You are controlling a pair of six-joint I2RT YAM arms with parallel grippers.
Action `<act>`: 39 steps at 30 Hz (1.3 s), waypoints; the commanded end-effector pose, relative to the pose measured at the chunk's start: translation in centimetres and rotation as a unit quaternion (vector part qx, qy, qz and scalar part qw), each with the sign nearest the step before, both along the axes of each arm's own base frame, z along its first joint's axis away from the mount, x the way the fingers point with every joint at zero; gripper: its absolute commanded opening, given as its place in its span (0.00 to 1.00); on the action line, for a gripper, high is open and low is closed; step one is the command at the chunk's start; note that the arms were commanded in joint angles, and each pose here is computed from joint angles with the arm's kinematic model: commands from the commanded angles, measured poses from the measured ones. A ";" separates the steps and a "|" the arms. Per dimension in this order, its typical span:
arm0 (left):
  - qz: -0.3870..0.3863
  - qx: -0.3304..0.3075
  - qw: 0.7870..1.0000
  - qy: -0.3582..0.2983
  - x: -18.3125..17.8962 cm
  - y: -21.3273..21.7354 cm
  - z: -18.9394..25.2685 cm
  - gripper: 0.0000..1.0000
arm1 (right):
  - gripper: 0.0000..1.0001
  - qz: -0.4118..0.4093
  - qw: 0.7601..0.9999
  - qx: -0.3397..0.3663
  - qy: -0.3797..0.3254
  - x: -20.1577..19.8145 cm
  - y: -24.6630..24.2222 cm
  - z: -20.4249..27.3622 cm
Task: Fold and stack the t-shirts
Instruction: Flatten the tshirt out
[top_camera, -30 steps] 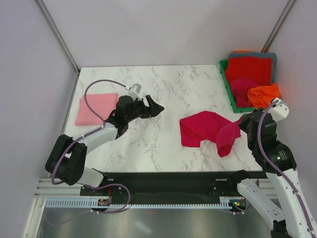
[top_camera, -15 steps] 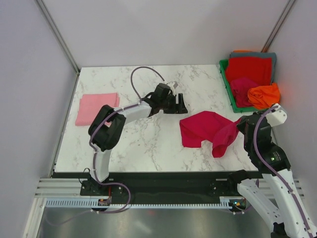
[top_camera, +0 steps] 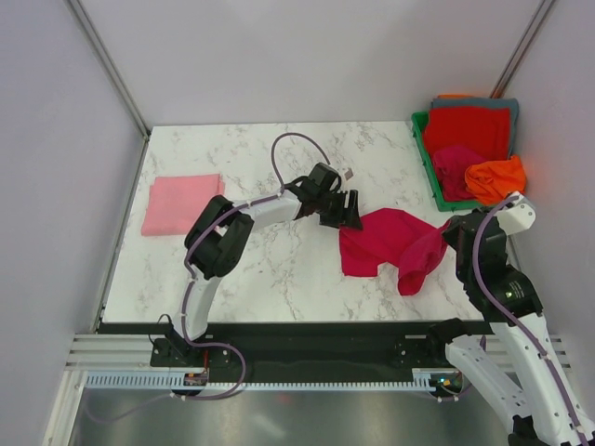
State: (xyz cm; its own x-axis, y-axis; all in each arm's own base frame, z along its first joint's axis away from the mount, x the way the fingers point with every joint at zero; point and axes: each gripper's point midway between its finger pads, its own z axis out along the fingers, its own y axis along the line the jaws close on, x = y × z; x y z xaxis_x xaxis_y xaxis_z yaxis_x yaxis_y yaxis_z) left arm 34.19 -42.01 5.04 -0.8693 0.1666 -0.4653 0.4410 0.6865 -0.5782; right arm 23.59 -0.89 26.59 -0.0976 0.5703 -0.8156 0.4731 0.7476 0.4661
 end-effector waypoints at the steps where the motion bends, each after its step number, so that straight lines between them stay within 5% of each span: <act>1: -0.040 -0.015 0.999 -0.005 -0.7 -1.5 0.5 0.70 | 0.00 0.024 1.000 0.000 -0.008 0.6 0.8 0.9; 8: -0.046 -0.016 0.999 -0.010 -0.8 -1.5 0.6 0.42 | 0.00 0.036 0.999 -0.009 0.000 0.7 1.1 0.7; 12: -0.031 -0.010 0.999 -0.041 -0.1 -0.8 1.7 0.12 | 0.00 0.033 0.999 -0.015 0.005 0.9 1.0 0.4; 15: -0.018 -0.008 0.998 -0.067 0.4 -0.2 2.9 0.02 | 0.00 0.036 0.999 -0.019 0.018 1.3 1.1 -0.3; 26: 0.096 0.009 0.980 -0.174 4.5 6.6 9.8 0.02 | 0.00 0.107 0.987 -0.023 0.114 5.2 4.5 -5.2; 30: 0.154 0.001 0.957 -0.247 6.5 10.2 17.6 0.02 | 0.00 0.128 0.985 0.004 0.113 7.7 5.2 -3.7; 34: 0.215 -0.044 0.915 -0.338 4.0 14.1 24.3 0.02 | 0.00 0.106 0.992 0.021 0.071 8.5 3.1 0.9; 36: 0.242 -0.037 0.915 -0.322 1.8 15.8 21.0 0.05 | 0.00 0.096 0.993 0.023 0.058 8.0 2.5 1.8; 37: 0.254 -0.057 0.906 -0.333 0.1 16.8 22.3 0.12 | 0.00 0.092 0.993 0.025 0.064 7.7 2.3 1.1; 38: 0.271 -0.049 0.902 -0.334 -1.0 17.2 21.3 0.48 | 0.00 0.089 0.993 0.027 0.070 7.4 2.3 0.4; 39: 0.284 -0.026 0.907 -0.311 -2.5 18.2 17.8 0.69 | 0.00 0.085 0.993 0.029 0.074 7.1 2.1 -0.3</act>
State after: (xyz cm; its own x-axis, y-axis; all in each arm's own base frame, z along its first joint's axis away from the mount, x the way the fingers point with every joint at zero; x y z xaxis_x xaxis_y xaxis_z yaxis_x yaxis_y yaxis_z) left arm 33.45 -25.99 26.56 -0.4031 -0.2141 -0.8898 0.3987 0.8340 -0.3813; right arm 31.41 1.26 26.00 -0.3246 0.5706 -0.7544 0.4185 0.8019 0.4265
